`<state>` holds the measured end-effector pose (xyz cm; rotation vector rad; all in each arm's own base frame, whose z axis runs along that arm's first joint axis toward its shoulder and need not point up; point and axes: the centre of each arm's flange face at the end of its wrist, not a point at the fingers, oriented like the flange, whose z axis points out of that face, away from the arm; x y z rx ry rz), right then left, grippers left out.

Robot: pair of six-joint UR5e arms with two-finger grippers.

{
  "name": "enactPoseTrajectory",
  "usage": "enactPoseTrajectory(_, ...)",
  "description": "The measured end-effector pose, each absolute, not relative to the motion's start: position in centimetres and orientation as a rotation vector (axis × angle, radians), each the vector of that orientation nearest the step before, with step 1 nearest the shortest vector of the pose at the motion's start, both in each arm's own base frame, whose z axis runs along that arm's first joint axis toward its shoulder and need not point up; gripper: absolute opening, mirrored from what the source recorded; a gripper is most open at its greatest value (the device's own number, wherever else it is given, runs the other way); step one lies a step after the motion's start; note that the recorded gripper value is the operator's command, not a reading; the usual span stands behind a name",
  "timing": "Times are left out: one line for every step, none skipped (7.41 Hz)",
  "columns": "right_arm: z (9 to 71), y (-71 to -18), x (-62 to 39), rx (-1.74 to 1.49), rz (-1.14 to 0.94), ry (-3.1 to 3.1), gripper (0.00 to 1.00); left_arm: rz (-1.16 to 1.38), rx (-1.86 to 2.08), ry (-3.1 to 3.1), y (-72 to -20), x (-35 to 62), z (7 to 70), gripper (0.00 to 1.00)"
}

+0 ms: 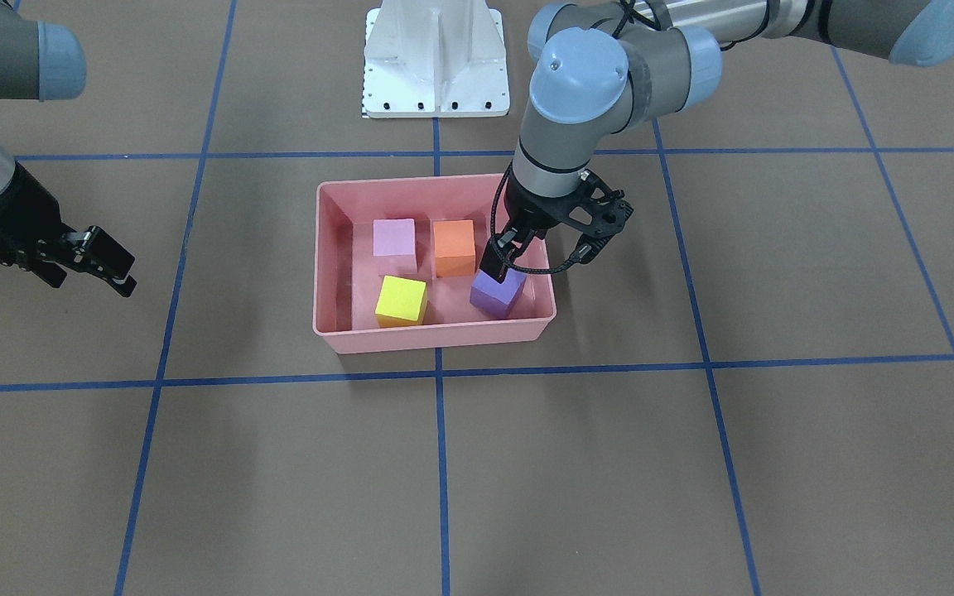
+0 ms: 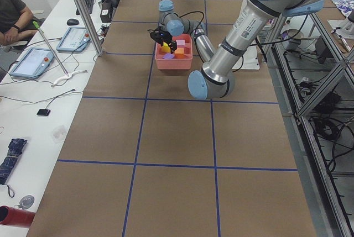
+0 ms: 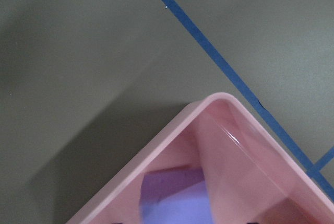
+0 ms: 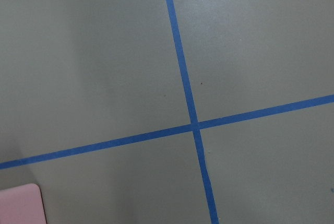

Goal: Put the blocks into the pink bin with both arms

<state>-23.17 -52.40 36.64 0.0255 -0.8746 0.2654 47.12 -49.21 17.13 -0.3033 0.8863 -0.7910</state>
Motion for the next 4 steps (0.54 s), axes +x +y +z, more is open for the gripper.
enactPoseTrajectory(37.3, -52.4, -22.3, 0.026, 0.278, -0.867, 1.0, -0.755, -0.267, 0.926, -48.6, 43.8, 17.3, 1.0)
enactPoseTrajectory(38.7, -51.9, -20.4, 0.026, 0.302, -0.856, 1.0, -0.678, -0.209, 0.943, -46.8, 39.6, 19.8, 1.0)
enactPoseTrajectory(41.0, -50.4, -17.6, 0.034, 0.317, -0.843, 1.0, -0.547, -0.126, 0.93, -44.4, 34.9, 23.9, 1.0)
enactPoseTrajectory(44.5, -48.6, -14.4, 0.059, 0.292, -0.823, 1.0, -0.394, -0.032, 0.89, -42.6, 29.9, 28.3, 1.0)
